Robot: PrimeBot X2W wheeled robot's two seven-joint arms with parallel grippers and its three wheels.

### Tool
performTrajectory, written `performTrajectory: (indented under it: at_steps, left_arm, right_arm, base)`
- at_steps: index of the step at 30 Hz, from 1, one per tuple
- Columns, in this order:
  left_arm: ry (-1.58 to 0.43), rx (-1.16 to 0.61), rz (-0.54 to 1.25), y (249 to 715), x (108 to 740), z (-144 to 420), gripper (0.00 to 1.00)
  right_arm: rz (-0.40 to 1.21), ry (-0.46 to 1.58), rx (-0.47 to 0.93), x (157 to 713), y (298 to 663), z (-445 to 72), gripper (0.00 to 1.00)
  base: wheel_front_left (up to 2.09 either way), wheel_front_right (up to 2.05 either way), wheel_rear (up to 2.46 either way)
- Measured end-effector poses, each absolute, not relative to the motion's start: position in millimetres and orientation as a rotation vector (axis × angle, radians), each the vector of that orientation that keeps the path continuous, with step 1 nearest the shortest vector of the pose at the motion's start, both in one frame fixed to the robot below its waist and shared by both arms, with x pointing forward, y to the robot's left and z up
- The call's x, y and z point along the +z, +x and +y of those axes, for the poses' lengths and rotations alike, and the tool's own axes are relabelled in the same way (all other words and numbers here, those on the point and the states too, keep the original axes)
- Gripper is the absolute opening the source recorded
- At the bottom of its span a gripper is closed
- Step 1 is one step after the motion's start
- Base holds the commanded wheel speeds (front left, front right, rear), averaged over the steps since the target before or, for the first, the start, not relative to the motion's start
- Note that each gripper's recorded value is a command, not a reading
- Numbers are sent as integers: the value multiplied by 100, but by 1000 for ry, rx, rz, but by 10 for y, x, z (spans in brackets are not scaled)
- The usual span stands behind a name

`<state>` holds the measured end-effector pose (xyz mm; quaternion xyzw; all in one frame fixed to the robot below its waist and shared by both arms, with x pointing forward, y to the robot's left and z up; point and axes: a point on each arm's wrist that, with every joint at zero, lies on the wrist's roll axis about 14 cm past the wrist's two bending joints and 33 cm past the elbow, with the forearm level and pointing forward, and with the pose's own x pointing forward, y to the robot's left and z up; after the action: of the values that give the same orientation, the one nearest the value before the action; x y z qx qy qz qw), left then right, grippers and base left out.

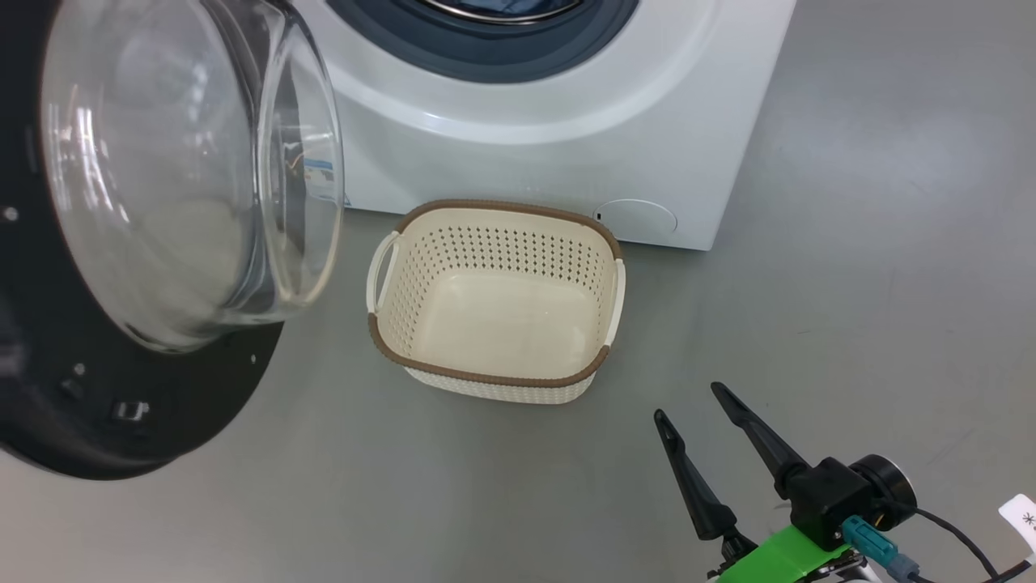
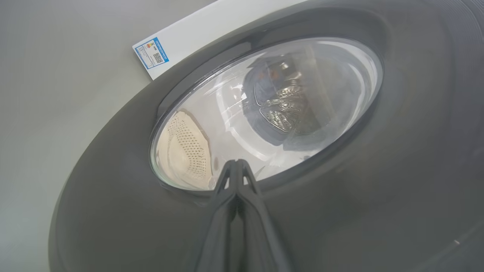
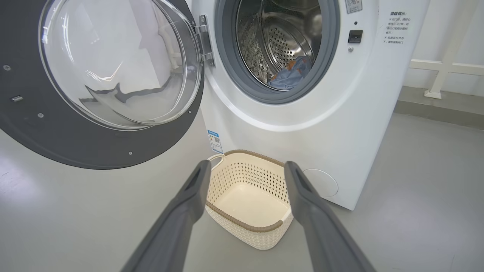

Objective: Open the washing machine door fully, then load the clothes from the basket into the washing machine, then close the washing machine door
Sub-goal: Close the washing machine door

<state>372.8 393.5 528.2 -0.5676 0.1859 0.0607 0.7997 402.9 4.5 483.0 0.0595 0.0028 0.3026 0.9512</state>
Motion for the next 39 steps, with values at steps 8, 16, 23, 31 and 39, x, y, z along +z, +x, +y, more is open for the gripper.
performTrajectory:
  at_steps: [8, 16, 23, 31, 39]
  left_arm:
    - [-1239, 52, 422, 3704, 5260, 3648, 0]
    - [-1261, -7, 418, 3666, 5293, 3429, 0]
    - [-1288, -74, 430, 3681, 5305, 3165, 0]
    - [-1366, -161, 393, 3792, 5339, 2827, 0]
    - [-1415, -217, 371, 3956, 5345, 2533, 0]
  right_arm:
    - [-7, 120, 606, 4871, 4008, 17, 100]
    - [-13, 127, 598, 4906, 3977, -5, 100]
    - [-25, 131, 590, 4949, 3943, -36, 100]
    - [-41, 132, 563, 5002, 3913, -129, 100]
    - [-42, 134, 532, 5013, 3857, -236, 100]
  base:
    - [0, 0, 0]
    - [0, 0, 0]
    - [0, 0, 0]
    - [0, 0, 0]
    - [0, 0, 0]
